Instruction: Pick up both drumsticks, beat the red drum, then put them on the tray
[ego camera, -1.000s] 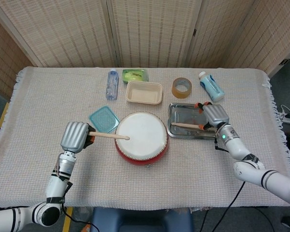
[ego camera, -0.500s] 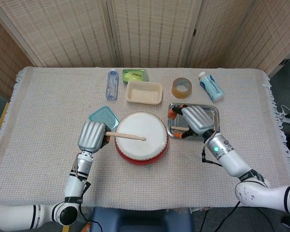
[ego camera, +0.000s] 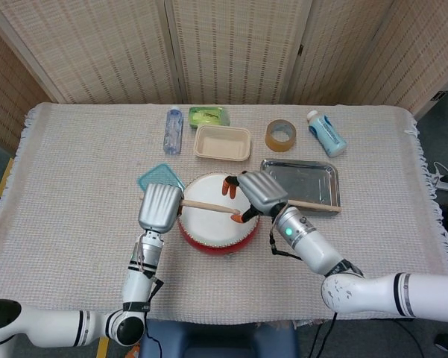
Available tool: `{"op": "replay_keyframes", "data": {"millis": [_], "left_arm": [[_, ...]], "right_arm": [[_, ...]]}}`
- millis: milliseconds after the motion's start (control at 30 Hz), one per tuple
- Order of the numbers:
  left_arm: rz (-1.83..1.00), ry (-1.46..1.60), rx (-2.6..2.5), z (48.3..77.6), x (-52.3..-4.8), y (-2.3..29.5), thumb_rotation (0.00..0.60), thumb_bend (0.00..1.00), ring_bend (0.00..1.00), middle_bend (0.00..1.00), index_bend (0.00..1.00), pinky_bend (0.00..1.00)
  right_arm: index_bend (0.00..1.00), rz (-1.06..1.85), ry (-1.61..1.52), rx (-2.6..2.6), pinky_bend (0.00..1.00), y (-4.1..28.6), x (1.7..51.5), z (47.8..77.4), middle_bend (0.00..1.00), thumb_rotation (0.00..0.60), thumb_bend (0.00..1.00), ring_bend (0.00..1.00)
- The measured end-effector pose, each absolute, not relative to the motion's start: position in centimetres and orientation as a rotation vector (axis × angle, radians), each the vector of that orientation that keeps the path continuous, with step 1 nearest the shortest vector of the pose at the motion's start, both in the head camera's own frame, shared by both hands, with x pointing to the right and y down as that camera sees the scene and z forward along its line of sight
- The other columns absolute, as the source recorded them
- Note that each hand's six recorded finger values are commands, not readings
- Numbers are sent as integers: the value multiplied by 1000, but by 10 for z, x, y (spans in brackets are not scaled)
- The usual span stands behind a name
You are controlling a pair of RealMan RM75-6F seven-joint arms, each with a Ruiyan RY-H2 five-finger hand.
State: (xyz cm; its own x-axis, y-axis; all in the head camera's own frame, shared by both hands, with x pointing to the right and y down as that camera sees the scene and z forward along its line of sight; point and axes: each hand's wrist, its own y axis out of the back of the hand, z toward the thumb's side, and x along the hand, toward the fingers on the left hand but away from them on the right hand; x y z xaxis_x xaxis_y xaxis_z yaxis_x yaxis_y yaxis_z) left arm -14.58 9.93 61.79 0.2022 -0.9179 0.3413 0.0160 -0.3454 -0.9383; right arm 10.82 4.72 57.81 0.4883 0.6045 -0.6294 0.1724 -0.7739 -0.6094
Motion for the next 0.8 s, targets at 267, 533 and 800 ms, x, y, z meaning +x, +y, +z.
{"op": "replay_keyframes", "data": {"millis": [267, 533, 800], "left_arm": [[-1280, 900, -1560, 611, -137, 97, 600, 664, 1000, 1000, 1000, 1000], [-1272, 877, -1547, 611, -130, 100, 600, 663, 1000, 1000, 1000, 1000], [-1265, 863, -1539, 614, -127, 103, 600, 664, 1000, 1000, 1000, 1000]], "right_arm": [[448, 1248, -601, -2278, 451, 56, 77, 592, 469, 600, 105, 301], [586, 1245, -655, -2245, 491, 50, 60, 598, 630, 600, 96, 443], [698, 1229, -708, -2234, 520, 44, 51, 599, 703, 600, 93, 526]]}}
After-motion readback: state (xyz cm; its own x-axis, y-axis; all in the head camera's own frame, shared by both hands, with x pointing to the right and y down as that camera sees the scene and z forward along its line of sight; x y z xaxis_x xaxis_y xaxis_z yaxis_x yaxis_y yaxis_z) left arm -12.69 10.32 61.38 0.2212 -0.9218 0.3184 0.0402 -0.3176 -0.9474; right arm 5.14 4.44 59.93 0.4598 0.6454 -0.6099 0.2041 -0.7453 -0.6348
